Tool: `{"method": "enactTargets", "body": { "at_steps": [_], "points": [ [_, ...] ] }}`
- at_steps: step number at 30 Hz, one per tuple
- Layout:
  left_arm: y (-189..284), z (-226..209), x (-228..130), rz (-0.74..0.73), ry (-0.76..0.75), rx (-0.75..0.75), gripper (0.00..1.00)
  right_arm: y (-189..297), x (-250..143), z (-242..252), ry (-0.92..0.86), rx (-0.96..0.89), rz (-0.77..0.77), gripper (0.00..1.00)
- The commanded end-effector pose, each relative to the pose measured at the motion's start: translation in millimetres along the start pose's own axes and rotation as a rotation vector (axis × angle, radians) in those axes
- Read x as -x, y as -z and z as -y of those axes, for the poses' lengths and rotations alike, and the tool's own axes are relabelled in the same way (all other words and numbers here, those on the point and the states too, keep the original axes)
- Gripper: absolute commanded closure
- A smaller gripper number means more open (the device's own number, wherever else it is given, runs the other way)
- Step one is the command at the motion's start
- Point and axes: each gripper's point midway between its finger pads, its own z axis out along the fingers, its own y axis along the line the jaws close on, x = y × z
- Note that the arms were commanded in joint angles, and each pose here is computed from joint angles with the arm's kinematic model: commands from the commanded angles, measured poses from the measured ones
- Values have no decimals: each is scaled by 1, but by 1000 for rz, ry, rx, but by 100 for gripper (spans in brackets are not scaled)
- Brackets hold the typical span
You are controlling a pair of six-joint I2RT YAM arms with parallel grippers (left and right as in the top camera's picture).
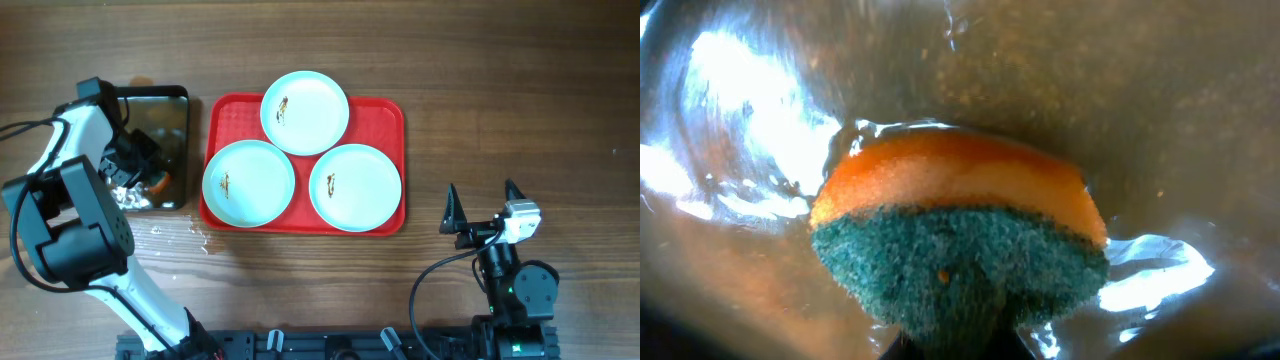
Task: Clean dirty plates on tray and stack at the side
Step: 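Grasp the orange-green sponge with the left gripper and lift it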
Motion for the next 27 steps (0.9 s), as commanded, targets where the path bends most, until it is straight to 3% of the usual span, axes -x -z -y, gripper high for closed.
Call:
{"method": "enactTargets", "body": {
  "at_steps": [1,6,8,10,14,16,18,19,22,24,26,27],
  "points": [
    [64,12,31,165,10,-87,96,0,2,3,18,-16,8,0],
    [188,24,55,528,-64,-259,96,0,2,3,18,-16,8,0],
    [205,22,59,587,-57,-272,96,0,2,3,18,-16,8,0],
    [184,5,69,608,-22,-151,96,0,2,3,18,-16,8,0],
    [81,0,67,445,-37,-30,96,0,2,3,18,-16,8,0],
    [77,6,66,435,-48,-48,96,0,2,3,19,-16,8,0],
    [115,26,69,487,-133,-160,96,0,2,3,18,-16,8,0],
    [165,38,71,582,-168,-255,96,0,2,3,18,-16,8,0],
    [230,47,66,727,-184,-388,96,0,2,3,19,-16,8,0],
    [210,42,60,671,-196,-347,96,0,2,3,19,-16,8,0],
    [161,27,59,595,-189,-229,96,0,2,3,18,-16,8,0],
    [109,18,52,492,-188,-148,96,0,2,3,19,-16,8,0]
  ]
}}
